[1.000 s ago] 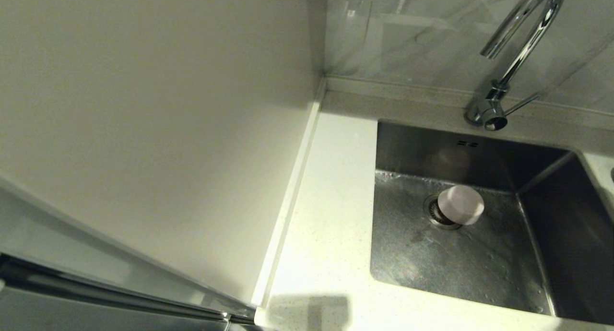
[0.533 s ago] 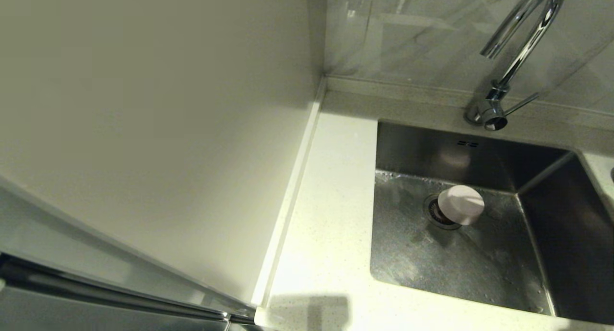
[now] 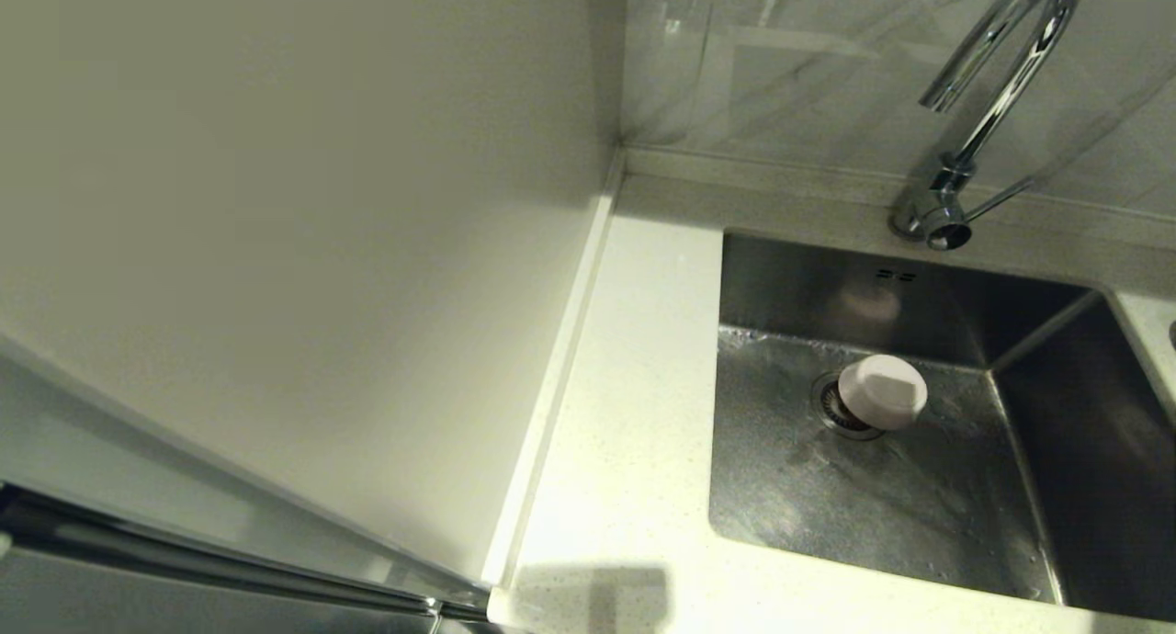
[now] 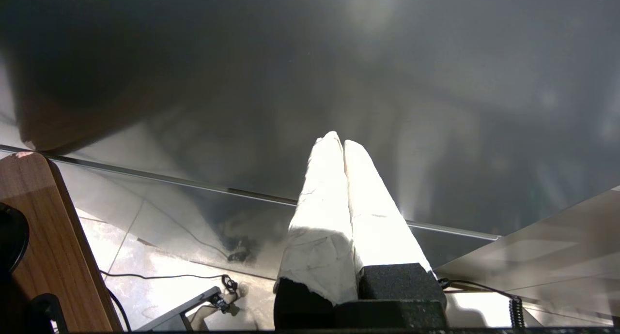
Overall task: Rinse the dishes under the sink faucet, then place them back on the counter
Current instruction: Put a bowl back to the table from the sink
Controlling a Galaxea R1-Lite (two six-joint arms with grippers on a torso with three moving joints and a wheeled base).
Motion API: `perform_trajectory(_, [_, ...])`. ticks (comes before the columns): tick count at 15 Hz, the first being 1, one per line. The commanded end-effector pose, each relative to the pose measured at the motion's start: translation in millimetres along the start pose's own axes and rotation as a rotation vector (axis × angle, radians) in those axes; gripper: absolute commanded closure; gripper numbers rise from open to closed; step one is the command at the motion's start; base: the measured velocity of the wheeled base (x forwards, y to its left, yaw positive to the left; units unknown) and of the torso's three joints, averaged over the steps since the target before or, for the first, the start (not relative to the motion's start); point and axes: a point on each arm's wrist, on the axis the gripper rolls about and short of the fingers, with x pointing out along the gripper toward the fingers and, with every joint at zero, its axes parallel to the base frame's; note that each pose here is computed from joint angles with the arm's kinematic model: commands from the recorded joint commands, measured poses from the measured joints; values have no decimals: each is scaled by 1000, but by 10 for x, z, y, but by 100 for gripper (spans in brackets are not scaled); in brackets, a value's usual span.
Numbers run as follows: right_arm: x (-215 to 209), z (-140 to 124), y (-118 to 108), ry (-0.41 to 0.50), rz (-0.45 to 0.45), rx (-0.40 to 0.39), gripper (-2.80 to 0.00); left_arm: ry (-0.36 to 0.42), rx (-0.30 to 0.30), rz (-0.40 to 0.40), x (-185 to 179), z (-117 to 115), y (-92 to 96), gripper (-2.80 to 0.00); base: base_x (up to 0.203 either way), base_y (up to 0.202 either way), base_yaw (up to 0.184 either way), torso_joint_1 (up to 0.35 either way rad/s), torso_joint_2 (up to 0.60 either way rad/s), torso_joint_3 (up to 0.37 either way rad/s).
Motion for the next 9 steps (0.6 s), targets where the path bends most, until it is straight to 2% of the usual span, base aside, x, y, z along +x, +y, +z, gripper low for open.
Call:
perform_trajectory(1, [12,-134,-113,11,-77,-505,0,3,0,1,2,-8,0,0,0,0,0,0,0,0])
perform_trajectory(2, [9,-154,-147,27,-111,-617,0,3,0,1,2,-8,0,0,0,0,0,0,0,0])
perform_trajectory(4, [18,-64,-206,22,-179,-793,0,4,0,1,2,-10,0,0,0,0,0,0,0,0])
perform_trajectory(5, [25,25,-264,1,-284,-935,0,3,0,1,2,-8,0,0,0,0,0,0,0,0])
perform_trajectory(6, [15,69,-335,-2,-468,-1053,0,3,0,1,2,-8,0,0,0,0,0,0,0,0])
perform_trajectory(7, [-18,103,-400,14,-716,-1132,0,3,0,1,2,-8,0,0,0,0,0,0,0,0])
perform_trajectory(8, [-65,125,-456,46,-971,-1164,0,3,0,1,2,-8,0,0,0,0,0,0,0,0])
perform_trajectory(9, [-113,126,-520,103,-1201,-1150,0,3,0,1,2,-8,0,0,0,0,0,0,0,0])
